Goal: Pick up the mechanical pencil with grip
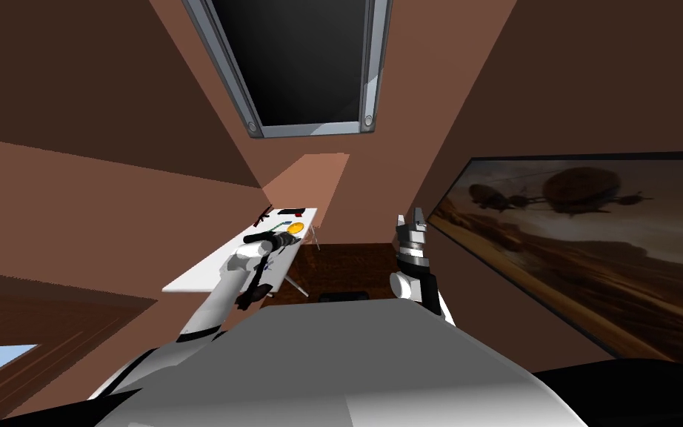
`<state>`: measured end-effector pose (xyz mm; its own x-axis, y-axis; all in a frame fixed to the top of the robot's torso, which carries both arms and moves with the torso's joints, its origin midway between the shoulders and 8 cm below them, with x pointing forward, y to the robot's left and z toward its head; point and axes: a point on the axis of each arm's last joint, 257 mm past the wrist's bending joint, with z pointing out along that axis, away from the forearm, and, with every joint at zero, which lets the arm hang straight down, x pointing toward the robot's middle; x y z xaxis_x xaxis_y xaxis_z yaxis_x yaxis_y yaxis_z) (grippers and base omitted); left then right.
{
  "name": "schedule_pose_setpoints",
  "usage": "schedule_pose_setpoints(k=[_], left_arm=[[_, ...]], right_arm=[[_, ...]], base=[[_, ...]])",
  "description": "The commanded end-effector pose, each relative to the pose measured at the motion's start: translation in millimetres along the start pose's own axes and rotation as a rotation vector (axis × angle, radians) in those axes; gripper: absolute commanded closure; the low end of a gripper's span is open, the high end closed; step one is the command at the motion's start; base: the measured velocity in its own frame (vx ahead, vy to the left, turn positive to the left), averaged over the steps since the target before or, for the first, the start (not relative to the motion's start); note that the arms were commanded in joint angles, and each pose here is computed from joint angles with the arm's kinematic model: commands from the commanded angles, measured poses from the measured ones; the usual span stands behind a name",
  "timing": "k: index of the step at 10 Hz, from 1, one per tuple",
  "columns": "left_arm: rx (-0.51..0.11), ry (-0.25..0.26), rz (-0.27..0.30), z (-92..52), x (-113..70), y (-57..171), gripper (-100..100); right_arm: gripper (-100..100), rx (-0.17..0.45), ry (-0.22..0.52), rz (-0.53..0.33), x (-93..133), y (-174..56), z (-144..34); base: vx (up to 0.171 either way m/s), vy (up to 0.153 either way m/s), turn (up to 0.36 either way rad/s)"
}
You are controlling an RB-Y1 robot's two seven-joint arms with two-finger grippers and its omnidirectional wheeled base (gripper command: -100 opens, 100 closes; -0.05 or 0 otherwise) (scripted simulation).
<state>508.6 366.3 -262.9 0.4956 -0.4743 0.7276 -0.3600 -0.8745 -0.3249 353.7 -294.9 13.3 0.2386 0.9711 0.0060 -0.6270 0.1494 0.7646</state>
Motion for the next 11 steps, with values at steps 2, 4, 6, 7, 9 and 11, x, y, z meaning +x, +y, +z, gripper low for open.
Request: schedule_pose_setpoints(k=[2, 4, 6, 7, 9, 11], left_arm=[[-0.043, -0.063, -0.046, 2.0, -17.3, 5.5, -100], [-0.071, -0.107, -0.081, 2.9, -30.0, 8.6, -100], [-0.113, -0.175, -0.141, 2.5, -49.6, 12.1, -100], [-0.132, -0.208, -0.165, 1.1, -58.7, 14.0, -100], [-0.16, -0.263, -0.202, -2.5, -73.7, 16.2, -100], [-0.171, -0.296, -0.223, -5.5, -84.0, 15.5, -100]], right_arm=[[0, 0.0, 0.0, 0.0, 0.0, 0.0, 0.0], [0, 0.0, 0.0, 0.0, 0.0, 0.0, 0.0], [0, 0.0, 0.0, 0.0, 0.0, 0.0, 0.0], [0, 0.0, 0.0, 0.0, 0.0, 0.0, 0.0], [0, 0.0, 0.0, 0.0, 0.0, 0.0, 0.0], [0, 0.0, 0.0, 0.0, 0.0, 0.0, 0.0]], base=[[0.02, 0.018, 0.029], [0.021, 0.021, 0.024], [0.024, 0.037, 0.045], [0.029, 0.045, 0.037], [0.024, 0.045, 0.052], [0.025, 0.065, 0.03]])
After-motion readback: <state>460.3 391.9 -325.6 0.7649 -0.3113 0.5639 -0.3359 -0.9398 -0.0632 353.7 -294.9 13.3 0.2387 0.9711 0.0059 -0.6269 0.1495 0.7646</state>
